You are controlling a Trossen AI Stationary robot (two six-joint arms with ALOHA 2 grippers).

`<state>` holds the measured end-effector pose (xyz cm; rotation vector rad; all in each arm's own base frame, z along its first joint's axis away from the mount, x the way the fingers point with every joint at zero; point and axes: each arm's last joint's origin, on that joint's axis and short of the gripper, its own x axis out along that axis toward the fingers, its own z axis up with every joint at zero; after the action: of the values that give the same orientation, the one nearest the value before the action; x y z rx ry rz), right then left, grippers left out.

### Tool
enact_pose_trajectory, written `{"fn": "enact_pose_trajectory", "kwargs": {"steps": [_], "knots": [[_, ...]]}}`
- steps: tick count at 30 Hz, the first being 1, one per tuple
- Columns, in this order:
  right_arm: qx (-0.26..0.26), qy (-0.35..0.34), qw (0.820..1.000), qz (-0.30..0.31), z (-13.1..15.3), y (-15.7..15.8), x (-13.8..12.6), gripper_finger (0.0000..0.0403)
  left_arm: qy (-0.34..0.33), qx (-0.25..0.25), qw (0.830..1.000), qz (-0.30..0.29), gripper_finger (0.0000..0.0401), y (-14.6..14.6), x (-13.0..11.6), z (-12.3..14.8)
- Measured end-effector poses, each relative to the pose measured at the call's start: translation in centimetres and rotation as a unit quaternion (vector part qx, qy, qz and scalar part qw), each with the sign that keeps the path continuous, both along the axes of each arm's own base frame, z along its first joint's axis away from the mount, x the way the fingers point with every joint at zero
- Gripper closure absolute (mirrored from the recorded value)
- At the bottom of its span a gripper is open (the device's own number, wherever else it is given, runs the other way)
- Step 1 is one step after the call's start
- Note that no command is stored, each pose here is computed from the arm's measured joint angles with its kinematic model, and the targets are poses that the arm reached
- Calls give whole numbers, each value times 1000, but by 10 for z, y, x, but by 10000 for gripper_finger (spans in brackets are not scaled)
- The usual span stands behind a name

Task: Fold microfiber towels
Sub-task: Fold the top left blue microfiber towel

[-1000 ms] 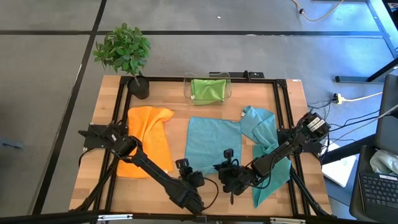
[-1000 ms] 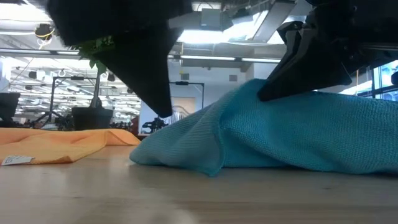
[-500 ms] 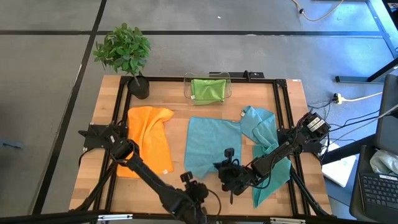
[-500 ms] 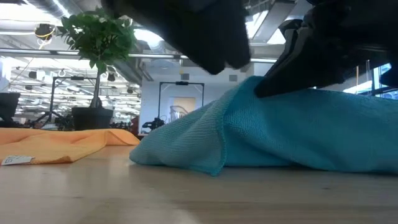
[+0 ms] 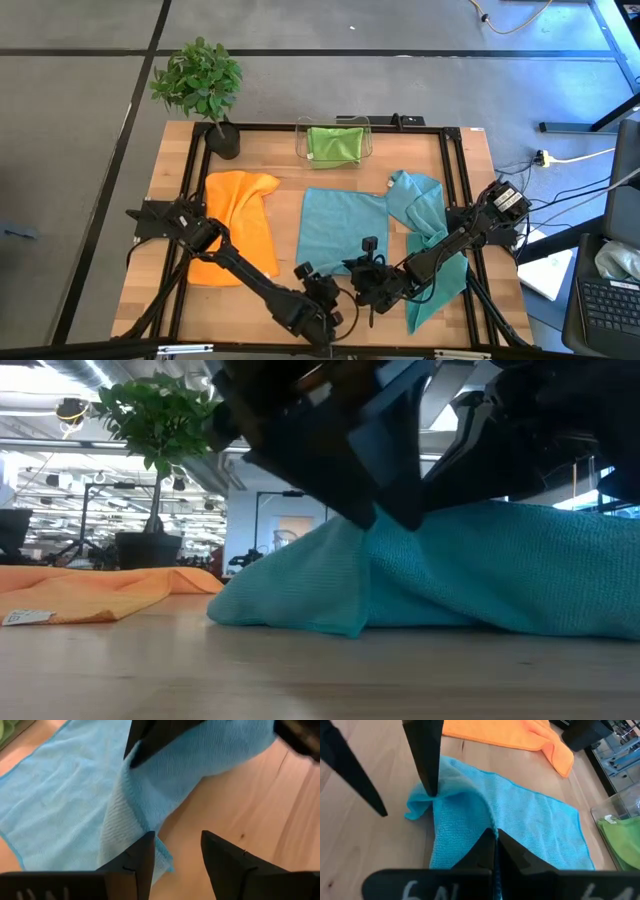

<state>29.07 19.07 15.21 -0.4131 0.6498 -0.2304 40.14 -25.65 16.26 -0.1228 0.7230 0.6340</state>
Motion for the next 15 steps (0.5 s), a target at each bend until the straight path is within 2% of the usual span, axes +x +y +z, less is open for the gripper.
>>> {"fn": "enact_pose_trajectory", "kwargs": {"steps": [5,15], "knots": [[-1,0,1000,0,0,0,0,395,-4,-1,1000,6,251,0,0,0],[-1,0,1000,1,0,0,0,395,10,-2,998,63,251,13,-3,-8]]}}
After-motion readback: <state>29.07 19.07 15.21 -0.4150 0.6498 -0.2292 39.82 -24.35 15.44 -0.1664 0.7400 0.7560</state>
